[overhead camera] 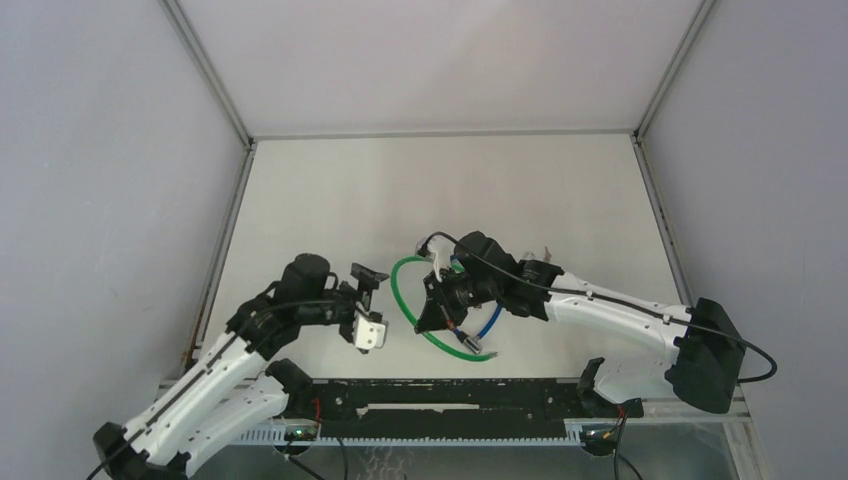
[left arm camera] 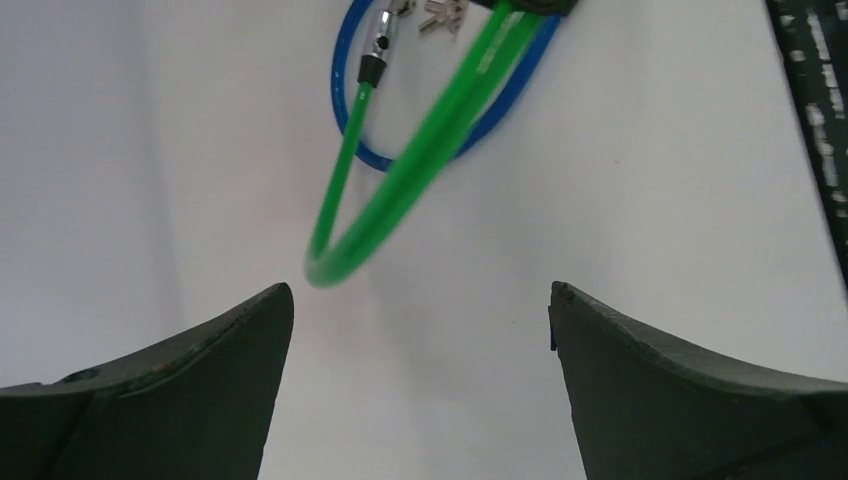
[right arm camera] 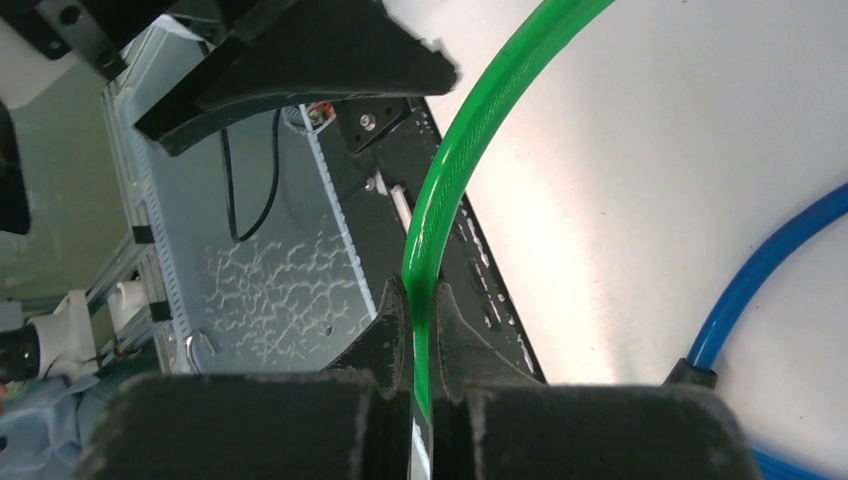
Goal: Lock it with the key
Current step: Pick up the lock from the center of the board, then lock the lock.
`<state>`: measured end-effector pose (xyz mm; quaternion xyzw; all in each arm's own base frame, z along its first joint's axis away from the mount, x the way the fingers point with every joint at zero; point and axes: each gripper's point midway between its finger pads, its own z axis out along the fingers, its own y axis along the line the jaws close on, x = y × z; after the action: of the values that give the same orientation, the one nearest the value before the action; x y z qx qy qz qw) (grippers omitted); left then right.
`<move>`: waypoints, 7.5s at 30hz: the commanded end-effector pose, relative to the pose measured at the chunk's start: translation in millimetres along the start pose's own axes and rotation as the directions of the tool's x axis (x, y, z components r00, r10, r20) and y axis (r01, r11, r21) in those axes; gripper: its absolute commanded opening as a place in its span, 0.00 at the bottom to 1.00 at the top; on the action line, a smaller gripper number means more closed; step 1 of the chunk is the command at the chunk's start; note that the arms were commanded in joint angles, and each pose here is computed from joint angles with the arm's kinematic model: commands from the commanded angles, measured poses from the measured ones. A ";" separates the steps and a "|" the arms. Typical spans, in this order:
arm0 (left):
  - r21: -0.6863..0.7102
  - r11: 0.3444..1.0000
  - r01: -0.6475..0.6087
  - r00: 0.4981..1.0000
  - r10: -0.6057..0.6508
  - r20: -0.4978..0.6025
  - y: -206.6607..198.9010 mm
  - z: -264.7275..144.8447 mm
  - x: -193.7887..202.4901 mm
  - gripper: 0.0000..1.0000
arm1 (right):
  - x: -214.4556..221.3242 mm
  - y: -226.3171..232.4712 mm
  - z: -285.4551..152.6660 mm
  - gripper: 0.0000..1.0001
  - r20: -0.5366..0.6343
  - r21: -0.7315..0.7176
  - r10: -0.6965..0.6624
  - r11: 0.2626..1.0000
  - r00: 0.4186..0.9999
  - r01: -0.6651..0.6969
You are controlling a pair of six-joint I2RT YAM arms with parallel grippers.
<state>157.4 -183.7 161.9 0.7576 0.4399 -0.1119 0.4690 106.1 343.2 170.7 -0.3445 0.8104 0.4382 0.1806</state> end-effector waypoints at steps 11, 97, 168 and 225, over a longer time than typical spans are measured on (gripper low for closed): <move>-0.070 0.954 -0.293 0.953 0.297 0.065 64.2 36.4 -24.1 0.58 | -34.2 21.4 -32.6 0.00 0.133 -0.150 -0.140 0.976 0.981 0.159; -0.138 0.698 0.703 0.648 -0.549 0.528 50.4 -44.2 -94.7 0.85 | -171.4 124.2 -293.8 0.00 0.698 0.385 -0.658 0.679 0.284 0.625; 0.221 0.649 0.728 0.115 -0.433 0.894 111.6 -140.9 -215.0 0.00 | -203.5 220.4 -239.7 0.00 0.966 0.114 -0.232 0.778 0.114 0.618; 0.171 0.652 0.738 0.107 -0.364 0.925 121.1 -154.0 -215.7 0.00 | -177.0 174.1 -104.5 0.00 0.752 0.071 -0.474 0.749 0.458 0.659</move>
<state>100.5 -214.1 403.0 0.2543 0.4242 -0.5829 0.6446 110.9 362.7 476.6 -0.3602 0.4217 0.5359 0.6366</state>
